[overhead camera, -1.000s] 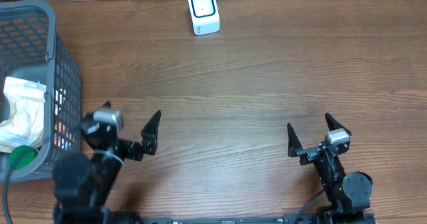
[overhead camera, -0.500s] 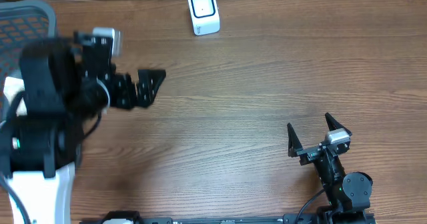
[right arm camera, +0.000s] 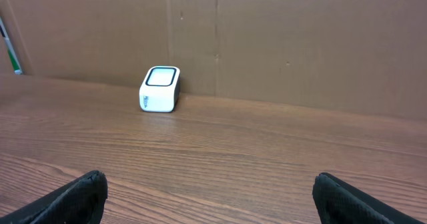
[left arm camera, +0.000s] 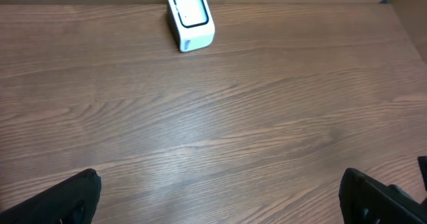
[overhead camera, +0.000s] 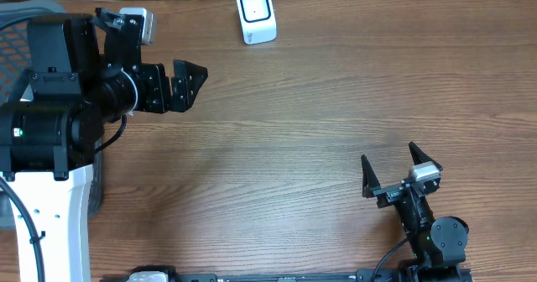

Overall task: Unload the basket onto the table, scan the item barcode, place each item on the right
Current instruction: 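Swing the left gripper over the grey basket and lower it inside, then grasp the clear-and-brown snack bag in the basket with the left gripper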

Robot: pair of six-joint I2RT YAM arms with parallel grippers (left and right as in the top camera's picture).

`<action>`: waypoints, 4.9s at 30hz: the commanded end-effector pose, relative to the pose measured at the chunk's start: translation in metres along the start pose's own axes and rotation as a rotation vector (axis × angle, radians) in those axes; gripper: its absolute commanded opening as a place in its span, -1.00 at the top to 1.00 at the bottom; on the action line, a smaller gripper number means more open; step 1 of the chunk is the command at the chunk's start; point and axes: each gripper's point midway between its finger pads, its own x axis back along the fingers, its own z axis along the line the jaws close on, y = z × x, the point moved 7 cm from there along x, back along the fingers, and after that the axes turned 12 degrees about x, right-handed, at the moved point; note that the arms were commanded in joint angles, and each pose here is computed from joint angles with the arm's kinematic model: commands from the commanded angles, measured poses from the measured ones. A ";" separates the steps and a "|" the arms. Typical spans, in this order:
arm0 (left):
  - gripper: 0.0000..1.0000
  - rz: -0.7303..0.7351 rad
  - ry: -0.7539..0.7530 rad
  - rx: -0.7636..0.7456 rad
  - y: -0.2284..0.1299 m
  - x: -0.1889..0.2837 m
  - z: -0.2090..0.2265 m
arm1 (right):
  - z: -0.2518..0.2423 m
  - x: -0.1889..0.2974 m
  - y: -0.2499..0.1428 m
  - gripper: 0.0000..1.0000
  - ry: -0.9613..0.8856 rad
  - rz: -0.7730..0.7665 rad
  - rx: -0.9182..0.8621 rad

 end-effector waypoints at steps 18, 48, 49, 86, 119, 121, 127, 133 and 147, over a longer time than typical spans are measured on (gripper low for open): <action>-1.00 -0.239 0.147 0.132 0.036 0.064 0.036 | -0.001 0.000 -0.003 -1.00 -0.017 0.001 -0.004; -1.00 -0.315 0.826 0.951 0.004 0.123 0.242 | -0.001 0.000 -0.003 -1.00 -0.017 0.001 -0.004; -1.00 -0.304 0.837 0.955 0.004 0.119 0.248 | -0.001 0.000 -0.003 -1.00 -0.017 0.001 -0.004; -1.00 0.226 0.718 0.442 -0.032 -0.058 0.413 | -0.001 0.000 -0.003 -1.00 -0.017 0.001 -0.004; 0.72 0.345 0.626 0.523 -0.082 -0.101 0.424 | -0.001 0.000 -0.003 -0.99 -0.017 0.001 -0.004; 0.86 0.339 0.629 0.530 -0.081 -0.100 0.424 | -0.001 0.000 -0.003 -1.00 -0.017 0.001 -0.004; 0.92 0.302 0.641 0.518 -0.063 -0.090 0.422 | -0.001 0.000 -0.003 -1.00 -0.017 0.001 -0.004; 0.92 0.179 0.680 0.553 -0.010 -0.051 0.409 | -0.001 0.000 -0.003 -1.00 -0.017 0.001 -0.004; 0.92 0.029 0.666 0.636 0.045 0.007 0.363 | -0.001 0.000 -0.003 -0.99 -0.017 0.001 -0.004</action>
